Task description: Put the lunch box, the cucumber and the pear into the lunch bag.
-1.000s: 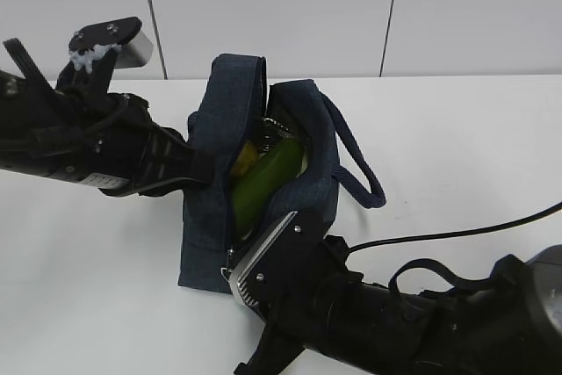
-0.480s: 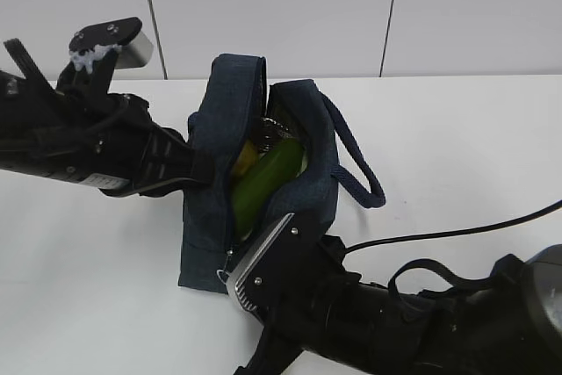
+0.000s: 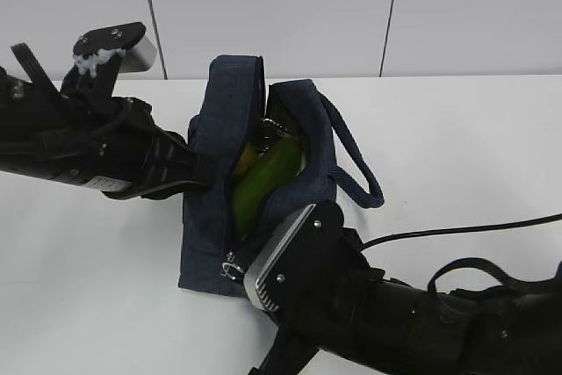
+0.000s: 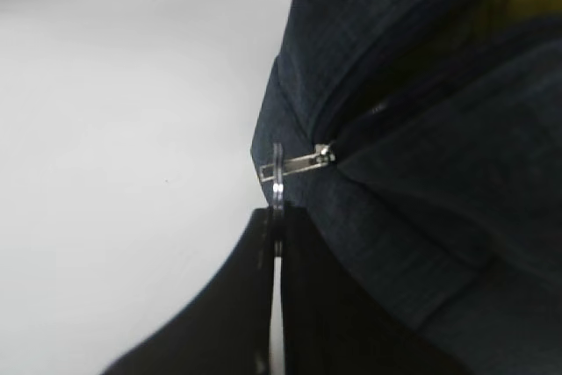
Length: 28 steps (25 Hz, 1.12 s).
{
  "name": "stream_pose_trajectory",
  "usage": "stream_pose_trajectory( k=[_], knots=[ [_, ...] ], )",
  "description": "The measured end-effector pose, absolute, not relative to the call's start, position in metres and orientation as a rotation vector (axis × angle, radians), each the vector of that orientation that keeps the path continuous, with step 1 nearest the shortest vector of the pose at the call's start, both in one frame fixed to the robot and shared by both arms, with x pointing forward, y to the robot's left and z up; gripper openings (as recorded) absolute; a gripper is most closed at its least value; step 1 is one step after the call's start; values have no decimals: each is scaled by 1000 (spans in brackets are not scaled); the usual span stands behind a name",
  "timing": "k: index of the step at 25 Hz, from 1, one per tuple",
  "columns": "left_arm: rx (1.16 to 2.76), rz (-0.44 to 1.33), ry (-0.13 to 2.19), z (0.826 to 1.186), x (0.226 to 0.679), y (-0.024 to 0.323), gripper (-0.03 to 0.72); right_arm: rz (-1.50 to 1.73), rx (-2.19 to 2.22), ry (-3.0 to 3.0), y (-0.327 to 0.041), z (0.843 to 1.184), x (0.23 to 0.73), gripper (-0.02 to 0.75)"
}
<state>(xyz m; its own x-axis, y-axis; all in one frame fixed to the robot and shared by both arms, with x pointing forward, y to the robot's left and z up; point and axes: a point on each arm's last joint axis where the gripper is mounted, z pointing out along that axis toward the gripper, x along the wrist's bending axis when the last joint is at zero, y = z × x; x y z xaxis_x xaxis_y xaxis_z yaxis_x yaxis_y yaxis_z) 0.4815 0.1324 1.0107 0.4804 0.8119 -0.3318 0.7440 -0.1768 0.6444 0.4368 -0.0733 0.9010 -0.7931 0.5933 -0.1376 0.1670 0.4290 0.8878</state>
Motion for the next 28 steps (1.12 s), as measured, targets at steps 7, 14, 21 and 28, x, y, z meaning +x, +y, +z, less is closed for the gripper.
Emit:
stream_pose_trajectory(
  k=[7,14,21,28],
  knots=[
    [1945,110,1290,1011,481,132,3,1374,639,2214,-77,915,433,0],
    [1942,115,1290,1011,482,133,3,1418,629,2169,-79,930,432,0],
    [1941,116,1290,1011,482,133,3,1450,615,2126,-81,944,430,0],
    [1941,114,1290,1011,482,132,3,1439,589,2078,-84,953,432,0]
  ],
)
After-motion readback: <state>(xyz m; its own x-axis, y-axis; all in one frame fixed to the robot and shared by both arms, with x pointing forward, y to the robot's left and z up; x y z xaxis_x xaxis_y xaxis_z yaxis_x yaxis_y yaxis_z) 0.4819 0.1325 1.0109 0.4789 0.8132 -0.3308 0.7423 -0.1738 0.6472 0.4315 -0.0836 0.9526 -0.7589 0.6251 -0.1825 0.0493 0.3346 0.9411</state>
